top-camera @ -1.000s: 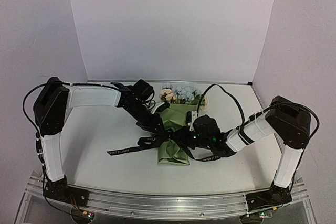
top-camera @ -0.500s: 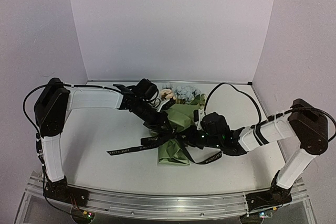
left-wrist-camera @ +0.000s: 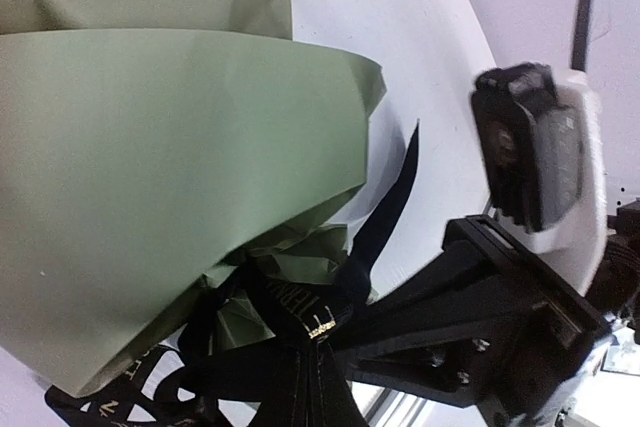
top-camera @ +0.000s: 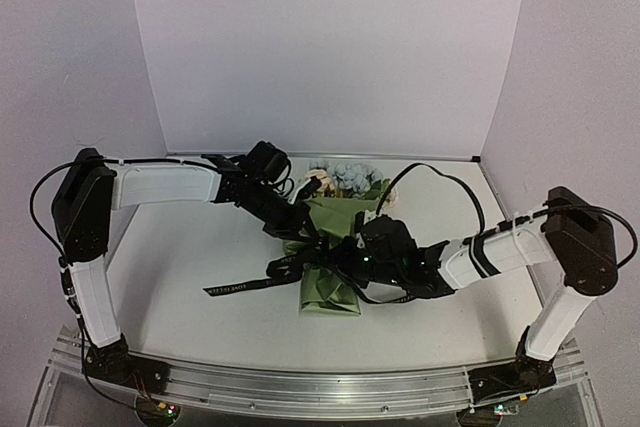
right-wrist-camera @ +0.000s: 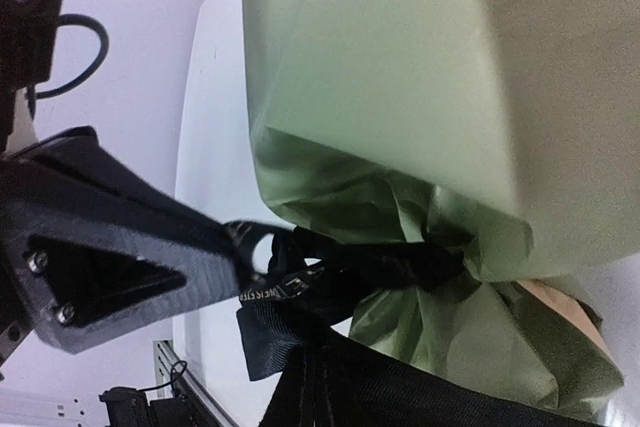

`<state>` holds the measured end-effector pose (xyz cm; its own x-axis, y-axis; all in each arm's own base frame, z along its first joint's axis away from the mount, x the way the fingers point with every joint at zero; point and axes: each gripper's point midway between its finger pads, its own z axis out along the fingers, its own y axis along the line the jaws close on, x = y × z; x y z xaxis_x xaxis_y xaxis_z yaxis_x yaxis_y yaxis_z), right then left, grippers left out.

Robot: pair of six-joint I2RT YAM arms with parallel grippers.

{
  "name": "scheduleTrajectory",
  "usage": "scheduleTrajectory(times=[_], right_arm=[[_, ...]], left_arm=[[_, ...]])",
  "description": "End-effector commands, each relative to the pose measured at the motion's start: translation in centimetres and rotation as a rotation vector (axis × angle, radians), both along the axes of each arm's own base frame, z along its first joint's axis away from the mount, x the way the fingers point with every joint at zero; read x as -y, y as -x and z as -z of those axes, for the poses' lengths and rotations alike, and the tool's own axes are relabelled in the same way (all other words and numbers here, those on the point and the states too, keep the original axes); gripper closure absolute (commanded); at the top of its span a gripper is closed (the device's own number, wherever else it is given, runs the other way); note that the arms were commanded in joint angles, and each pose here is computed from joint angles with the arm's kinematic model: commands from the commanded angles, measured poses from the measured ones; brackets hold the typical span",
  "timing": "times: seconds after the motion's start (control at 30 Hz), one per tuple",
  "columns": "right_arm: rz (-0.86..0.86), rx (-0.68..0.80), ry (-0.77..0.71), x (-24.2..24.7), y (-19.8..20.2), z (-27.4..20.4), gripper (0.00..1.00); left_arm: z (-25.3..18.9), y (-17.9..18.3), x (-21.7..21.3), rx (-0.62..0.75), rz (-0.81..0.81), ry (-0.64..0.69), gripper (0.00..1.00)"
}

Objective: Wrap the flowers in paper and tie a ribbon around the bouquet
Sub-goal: Cross the half-tied ribbon over the folded bouquet.

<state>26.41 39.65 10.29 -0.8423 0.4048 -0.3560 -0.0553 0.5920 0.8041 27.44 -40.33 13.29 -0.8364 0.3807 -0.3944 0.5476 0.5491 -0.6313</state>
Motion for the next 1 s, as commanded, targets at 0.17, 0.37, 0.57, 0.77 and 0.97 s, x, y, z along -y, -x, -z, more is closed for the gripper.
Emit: scheduleTrajectory(times=[0.17,0.37,0.57,0.77,0.97], right_arm=[[0.136,0.023,-0.117,-1.0,-4.7,0.4,1.0],[0.159,0.081,-0.183,-1.1,-6.4,-0.7,1.0],[0.222,0.103,-0.154,3.1,-7.3,-0.4,1.0],[0.276,0.041,-0.087,9.0,-7.7,1.7,1.0],[0.198,-0.012,-0.01,11.3,-4.8,3.0,1.0]], left_arm=[[-4.0,2.4,-0.5,0.014,0.09,0.09,1.0],[-3.8,2.8,-0.6,-0.002,0.105,0.089,1.0],[-3.0,2.3,0.1,-0.034,0.104,0.078,1.0],[-2.5,0.3,2.6,-0.065,0.076,0.087,1.0],[-1.5,-0.5,5.5,-0.095,0.075,0.096,1.0]])
